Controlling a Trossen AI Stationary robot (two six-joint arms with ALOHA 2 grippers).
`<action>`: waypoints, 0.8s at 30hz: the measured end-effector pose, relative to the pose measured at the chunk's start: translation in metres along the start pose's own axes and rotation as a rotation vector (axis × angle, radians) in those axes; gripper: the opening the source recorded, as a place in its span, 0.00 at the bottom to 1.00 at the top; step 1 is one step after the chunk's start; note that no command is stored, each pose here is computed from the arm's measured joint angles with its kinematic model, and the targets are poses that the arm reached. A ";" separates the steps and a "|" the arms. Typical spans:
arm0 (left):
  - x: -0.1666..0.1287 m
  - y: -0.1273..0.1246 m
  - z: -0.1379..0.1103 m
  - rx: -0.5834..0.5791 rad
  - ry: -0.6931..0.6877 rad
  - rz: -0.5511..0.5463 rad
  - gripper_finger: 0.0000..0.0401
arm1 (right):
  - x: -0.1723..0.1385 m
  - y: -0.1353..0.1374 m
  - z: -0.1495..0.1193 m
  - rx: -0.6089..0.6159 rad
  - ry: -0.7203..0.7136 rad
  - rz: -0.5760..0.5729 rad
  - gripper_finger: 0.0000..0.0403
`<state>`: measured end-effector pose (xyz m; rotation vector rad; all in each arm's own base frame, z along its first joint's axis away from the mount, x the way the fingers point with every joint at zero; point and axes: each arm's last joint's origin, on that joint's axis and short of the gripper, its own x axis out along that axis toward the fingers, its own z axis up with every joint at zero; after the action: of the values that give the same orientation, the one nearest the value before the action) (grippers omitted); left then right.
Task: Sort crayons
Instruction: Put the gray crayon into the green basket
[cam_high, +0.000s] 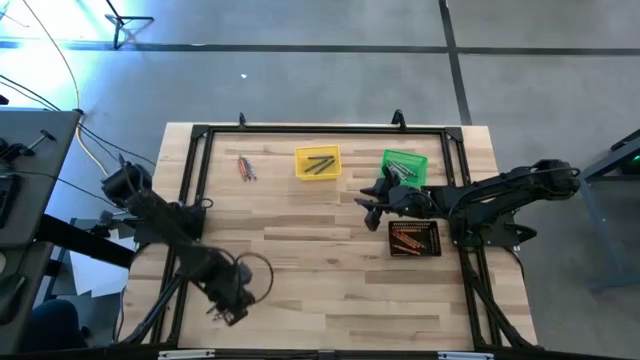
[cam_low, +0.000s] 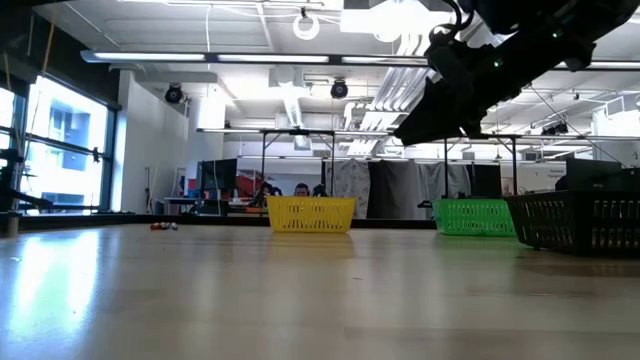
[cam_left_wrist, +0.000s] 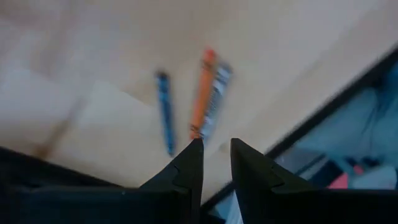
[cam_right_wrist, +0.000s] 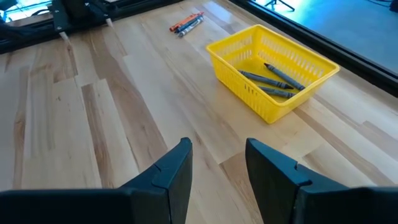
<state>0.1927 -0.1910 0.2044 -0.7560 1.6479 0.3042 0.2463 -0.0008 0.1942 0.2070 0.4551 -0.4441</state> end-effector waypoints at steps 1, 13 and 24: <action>0.006 -0.004 -0.003 0.019 0.014 -0.010 0.17 | 0.000 0.000 0.000 0.005 0.000 -0.002 0.36; 0.058 -0.025 -0.020 0.163 0.039 -0.003 0.17 | 0.000 -0.001 0.000 0.027 0.001 -0.004 0.36; 0.078 -0.024 -0.016 0.307 0.049 0.065 0.17 | 0.000 -0.001 0.000 0.028 0.000 -0.003 0.36</action>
<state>0.1913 -0.2422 0.1391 -0.4830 1.7179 0.0747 0.2463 -0.0020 0.1942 0.2330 0.4498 -0.4537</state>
